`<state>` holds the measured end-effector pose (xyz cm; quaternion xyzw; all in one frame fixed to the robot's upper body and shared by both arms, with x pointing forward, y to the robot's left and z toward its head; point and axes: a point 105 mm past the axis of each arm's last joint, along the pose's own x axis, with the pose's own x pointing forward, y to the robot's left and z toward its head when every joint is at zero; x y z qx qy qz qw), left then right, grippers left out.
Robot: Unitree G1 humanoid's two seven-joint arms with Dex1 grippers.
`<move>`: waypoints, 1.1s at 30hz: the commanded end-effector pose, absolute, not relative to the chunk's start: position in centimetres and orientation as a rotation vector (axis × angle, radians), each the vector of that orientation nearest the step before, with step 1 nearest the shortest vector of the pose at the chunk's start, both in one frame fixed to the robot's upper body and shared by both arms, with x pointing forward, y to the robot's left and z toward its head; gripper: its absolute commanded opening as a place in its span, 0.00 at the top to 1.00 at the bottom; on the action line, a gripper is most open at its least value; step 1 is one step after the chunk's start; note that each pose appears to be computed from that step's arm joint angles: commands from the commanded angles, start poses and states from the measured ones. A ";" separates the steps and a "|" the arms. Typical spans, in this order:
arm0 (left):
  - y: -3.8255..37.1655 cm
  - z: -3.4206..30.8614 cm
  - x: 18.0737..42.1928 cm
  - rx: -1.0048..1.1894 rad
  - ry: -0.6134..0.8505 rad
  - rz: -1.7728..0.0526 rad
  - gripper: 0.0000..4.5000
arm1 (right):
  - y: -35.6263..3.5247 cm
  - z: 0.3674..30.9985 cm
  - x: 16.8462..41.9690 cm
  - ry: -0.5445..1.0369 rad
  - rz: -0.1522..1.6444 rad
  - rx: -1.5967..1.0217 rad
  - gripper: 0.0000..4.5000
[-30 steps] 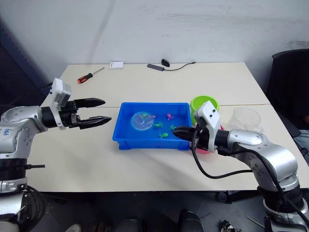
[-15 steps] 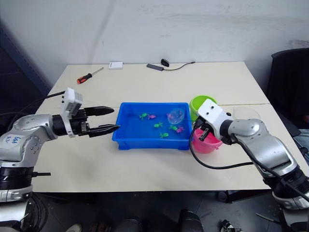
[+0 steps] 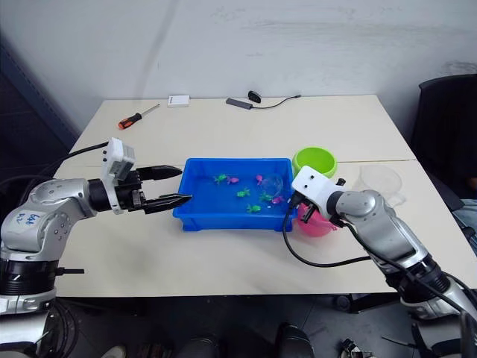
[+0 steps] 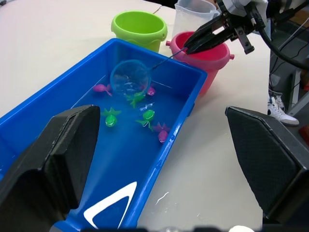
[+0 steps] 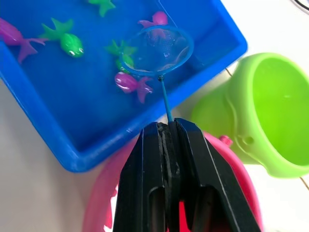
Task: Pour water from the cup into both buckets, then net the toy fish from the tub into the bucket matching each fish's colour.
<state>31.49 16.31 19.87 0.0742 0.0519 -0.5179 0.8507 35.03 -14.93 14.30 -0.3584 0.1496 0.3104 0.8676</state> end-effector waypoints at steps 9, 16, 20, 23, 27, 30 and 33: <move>15.6 20.9 31.1 0.167 0.058 -1.114 0.00 | -15.8 17.8 36.4 0.194 0.543 -0.838 1.00; 15.7 20.4 31.2 0.217 0.081 -1.114 0.00 | -17.4 18.4 36.2 0.181 0.502 -0.991 1.00; 15.7 19.2 30.6 0.318 0.144 -1.170 0.00 | -17.6 18.9 36.1 0.159 0.499 -1.091 1.00; 15.6 19.4 30.6 0.341 0.140 -1.192 0.00 | -17.6 18.9 36.0 0.153 0.514 -1.147 1.00; 15.7 19.8 30.9 0.343 0.123 -1.186 0.00 | -17.6 18.8 35.7 0.141 0.533 -1.222 1.00; 15.8 19.7 31.0 0.340 0.124 -1.183 0.00 | -17.3 18.8 35.5 0.123 0.552 -1.274 1.00; 15.9 19.4 31.0 0.338 0.129 -1.179 0.00 | -17.2 18.8 35.3 0.102 0.566 -1.325 1.00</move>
